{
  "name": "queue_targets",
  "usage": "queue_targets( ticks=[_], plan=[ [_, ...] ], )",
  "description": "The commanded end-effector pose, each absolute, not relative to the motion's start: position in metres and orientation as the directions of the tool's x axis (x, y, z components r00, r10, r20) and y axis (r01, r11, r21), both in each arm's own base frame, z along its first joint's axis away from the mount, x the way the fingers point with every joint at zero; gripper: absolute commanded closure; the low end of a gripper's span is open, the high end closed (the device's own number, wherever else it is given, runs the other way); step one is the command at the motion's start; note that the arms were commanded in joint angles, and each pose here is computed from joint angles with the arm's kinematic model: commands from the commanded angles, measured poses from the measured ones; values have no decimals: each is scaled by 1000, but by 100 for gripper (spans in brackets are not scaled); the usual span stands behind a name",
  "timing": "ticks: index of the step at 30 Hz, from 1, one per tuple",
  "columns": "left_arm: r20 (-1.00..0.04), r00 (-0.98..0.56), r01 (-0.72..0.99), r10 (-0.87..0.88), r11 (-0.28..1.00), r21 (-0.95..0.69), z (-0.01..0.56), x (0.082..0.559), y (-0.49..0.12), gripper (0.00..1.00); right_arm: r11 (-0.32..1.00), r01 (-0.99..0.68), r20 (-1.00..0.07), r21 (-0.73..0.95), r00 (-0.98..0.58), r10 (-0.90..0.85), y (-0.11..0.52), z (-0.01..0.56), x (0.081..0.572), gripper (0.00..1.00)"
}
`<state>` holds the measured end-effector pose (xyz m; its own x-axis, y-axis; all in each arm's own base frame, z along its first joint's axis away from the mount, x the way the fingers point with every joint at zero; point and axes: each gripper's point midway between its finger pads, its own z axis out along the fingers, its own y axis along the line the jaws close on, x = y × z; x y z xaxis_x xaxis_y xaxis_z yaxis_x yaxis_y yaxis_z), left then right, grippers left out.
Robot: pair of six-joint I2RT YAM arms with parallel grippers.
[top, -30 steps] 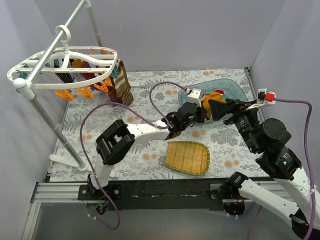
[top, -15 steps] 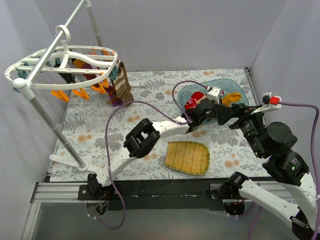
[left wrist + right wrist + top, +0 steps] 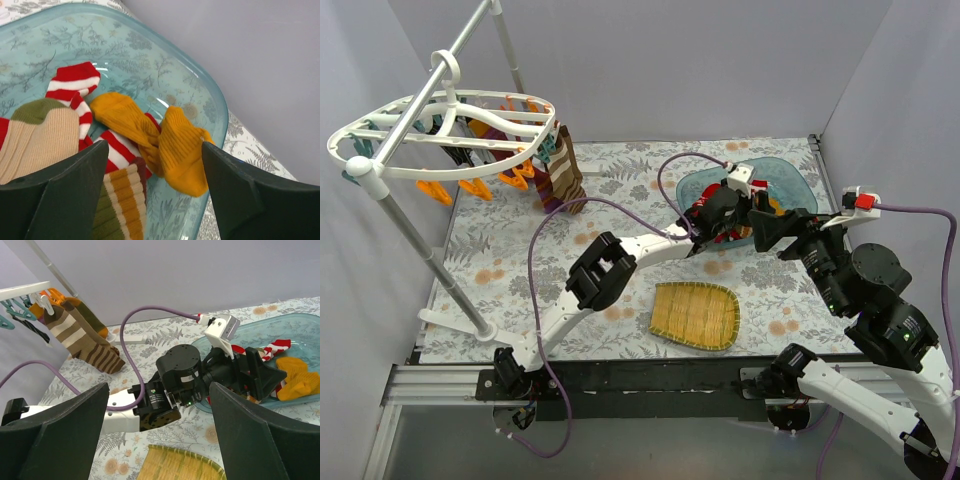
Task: Remove the socks clipped to the hanger
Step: Place the sock in the bin, then remove the sock from the hanger.
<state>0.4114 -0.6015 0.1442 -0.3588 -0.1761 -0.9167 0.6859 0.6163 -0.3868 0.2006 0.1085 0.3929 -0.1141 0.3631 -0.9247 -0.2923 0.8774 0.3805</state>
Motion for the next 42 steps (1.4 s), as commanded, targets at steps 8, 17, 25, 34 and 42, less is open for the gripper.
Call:
queue_targets(
  ticks=[8,17,25,34,42],
  plan=[
    [-933,-291,748,-211,559,-360,249,367,-553,25,886,-270,-926,377,-107,361,102,382,200,10],
    [-944,-298,740,-145,589,-324,247,332,-497,24,864,-312,-919,395,-139,370,113,369,197,9],
    [-959,-275,747,-67,613,-257,240,322,-475,24,844,-344,-911,411,-132,390,111,377,188,9],
    [-967,-254,741,-5,641,-197,235,326,-469,23,827,-374,-908,419,-148,393,112,376,180,9],
    [-972,-235,736,3,653,-176,246,325,-461,23,827,-384,-912,409,-172,371,119,374,182,9]
  ],
)
